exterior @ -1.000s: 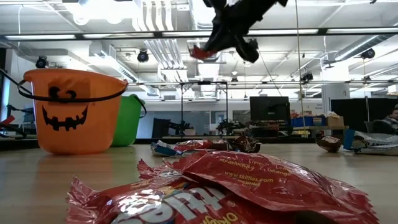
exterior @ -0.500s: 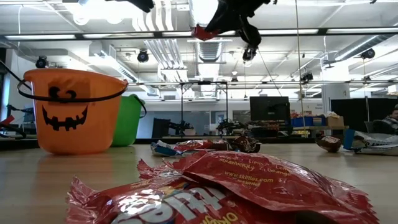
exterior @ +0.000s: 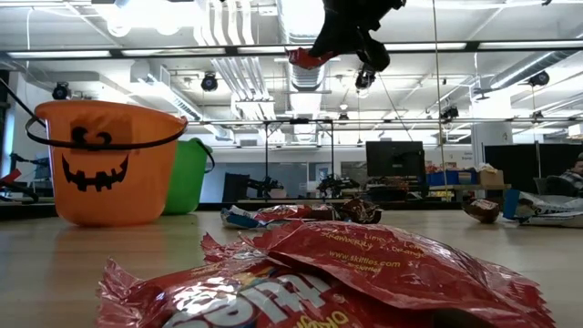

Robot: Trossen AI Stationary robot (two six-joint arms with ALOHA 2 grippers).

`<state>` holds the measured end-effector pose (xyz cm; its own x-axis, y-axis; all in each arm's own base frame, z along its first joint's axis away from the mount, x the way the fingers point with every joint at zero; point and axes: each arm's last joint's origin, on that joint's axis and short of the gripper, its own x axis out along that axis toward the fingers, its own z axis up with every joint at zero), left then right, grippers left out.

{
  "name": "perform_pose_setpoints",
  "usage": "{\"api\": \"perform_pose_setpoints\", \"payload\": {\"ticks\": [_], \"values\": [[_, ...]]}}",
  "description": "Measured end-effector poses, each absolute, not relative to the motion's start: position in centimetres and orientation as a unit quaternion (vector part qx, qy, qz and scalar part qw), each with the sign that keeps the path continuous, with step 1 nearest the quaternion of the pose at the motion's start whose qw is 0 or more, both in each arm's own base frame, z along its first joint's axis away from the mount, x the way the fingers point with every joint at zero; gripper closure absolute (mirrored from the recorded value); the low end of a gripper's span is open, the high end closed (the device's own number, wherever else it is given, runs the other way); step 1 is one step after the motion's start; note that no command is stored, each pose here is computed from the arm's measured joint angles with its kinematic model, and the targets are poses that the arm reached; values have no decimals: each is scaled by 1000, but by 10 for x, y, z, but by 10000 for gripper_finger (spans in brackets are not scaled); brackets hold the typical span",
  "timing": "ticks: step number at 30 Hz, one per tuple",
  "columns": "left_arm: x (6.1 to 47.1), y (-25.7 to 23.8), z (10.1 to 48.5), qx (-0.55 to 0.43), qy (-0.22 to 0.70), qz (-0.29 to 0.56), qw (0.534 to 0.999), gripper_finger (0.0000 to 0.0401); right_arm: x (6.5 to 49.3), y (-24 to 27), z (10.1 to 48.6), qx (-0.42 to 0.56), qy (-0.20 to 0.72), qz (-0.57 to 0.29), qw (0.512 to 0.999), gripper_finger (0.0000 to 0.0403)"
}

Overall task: Organize candy in baskets
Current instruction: Put the red candy into the black bucket

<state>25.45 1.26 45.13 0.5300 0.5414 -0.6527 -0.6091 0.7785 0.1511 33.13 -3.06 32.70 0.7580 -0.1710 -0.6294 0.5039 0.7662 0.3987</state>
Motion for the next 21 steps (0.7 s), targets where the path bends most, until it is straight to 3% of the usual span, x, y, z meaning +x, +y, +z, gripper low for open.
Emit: {"api": "perform_pose_setpoints", "payload": {"ticks": [4, 11, 15, 21], "values": [[259, 16, 454, -130, 348, 361, 855, 321, 331, -31, 327, 285, 291, -189, 893, 394], [274, 25, 456, -264, 343, 334, 837, 321, 332, -32, 334, 279, 273, -206, 897, 394], [287, 33, 447, -307, 340, 354, 815, 321, 332, -33, 341, 259, 253, -233, 902, 394], [316, 38, 430, -344, 372, 291, 811, 321, 333, -32, 352, 236, 242, -227, 914, 394]]}}
